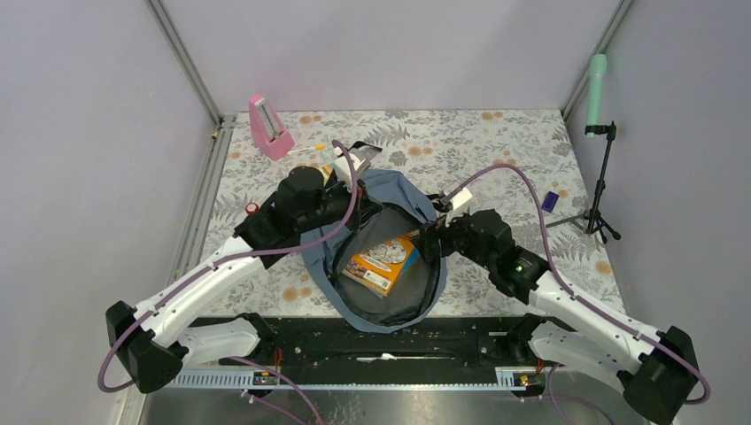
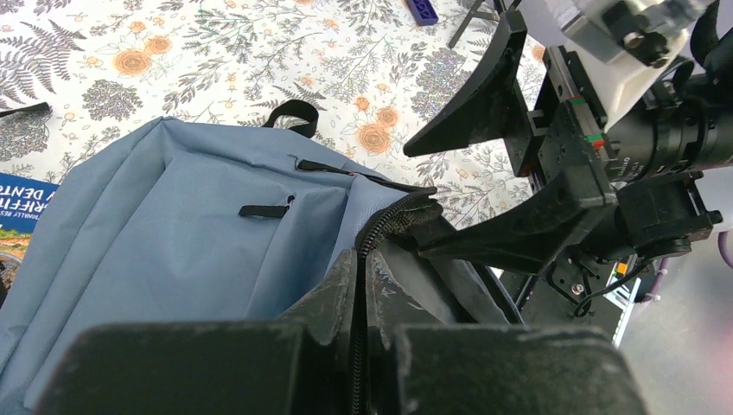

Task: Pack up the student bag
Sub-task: Pick up the book from the center of the board.

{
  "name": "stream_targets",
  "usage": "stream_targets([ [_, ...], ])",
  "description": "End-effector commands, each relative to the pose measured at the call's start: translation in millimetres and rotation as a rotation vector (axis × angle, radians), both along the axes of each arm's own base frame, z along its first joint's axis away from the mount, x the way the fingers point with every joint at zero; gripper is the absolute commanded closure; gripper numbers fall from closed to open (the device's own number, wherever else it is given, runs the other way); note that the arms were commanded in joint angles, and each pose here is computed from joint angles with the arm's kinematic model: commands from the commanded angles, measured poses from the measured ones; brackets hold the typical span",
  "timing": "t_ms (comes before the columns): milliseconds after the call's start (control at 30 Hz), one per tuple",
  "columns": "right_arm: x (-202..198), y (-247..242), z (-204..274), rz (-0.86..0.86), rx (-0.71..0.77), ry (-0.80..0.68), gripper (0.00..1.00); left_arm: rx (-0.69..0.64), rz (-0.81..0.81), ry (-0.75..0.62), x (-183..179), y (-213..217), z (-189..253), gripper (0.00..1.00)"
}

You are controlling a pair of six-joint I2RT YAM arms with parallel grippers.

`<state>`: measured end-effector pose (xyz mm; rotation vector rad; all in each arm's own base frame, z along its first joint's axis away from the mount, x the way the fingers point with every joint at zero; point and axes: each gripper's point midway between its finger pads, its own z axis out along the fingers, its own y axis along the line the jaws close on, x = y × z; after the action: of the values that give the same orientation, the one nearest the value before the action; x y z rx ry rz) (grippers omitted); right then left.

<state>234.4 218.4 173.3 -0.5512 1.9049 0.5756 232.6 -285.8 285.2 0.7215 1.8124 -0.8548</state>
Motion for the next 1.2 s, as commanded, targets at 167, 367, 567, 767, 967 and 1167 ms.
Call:
stream_targets([
  [167, 27.2, 35.3, 59.4, 0.156, -0.011, -0.267, 0.09, -0.063, -0.049, -0.077, 1.1, -6.7, 33.4, 1.0],
  [367, 35.0, 46.1, 59.8, 0.175, -0.034, -0.238, 0.53, -0.073, -0.105, -0.071, -5.5, -12.7, 33.8, 1.0],
  [567, 48.0, 22.5, 47.1, 0.023, -0.103, -0.181, 1.0, -0.053, -0.041, -0.012, -4.3, -3.9, 19.6, 0.26],
  [767, 40.2, -20.1, 24.7, -0.14, -0.149, -0.145, 1.0, -0.154, 0.455, 0.058, 25.8, 69.8, -6.0, 0.04],
  [967, 22.0, -29.4, 7.6, -0.119, -0.164, -0.086, 1.0, -0.146, 0.762, 0.3, 30.1, 121.6, -96.8, 0.02],
  [1167, 18.3, -46.1, 9.2, -0.191, -0.171, -0.072, 1.0, -0.173, 0.802, 0.368, 33.6, 127.3, -127.9, 0.01],
])
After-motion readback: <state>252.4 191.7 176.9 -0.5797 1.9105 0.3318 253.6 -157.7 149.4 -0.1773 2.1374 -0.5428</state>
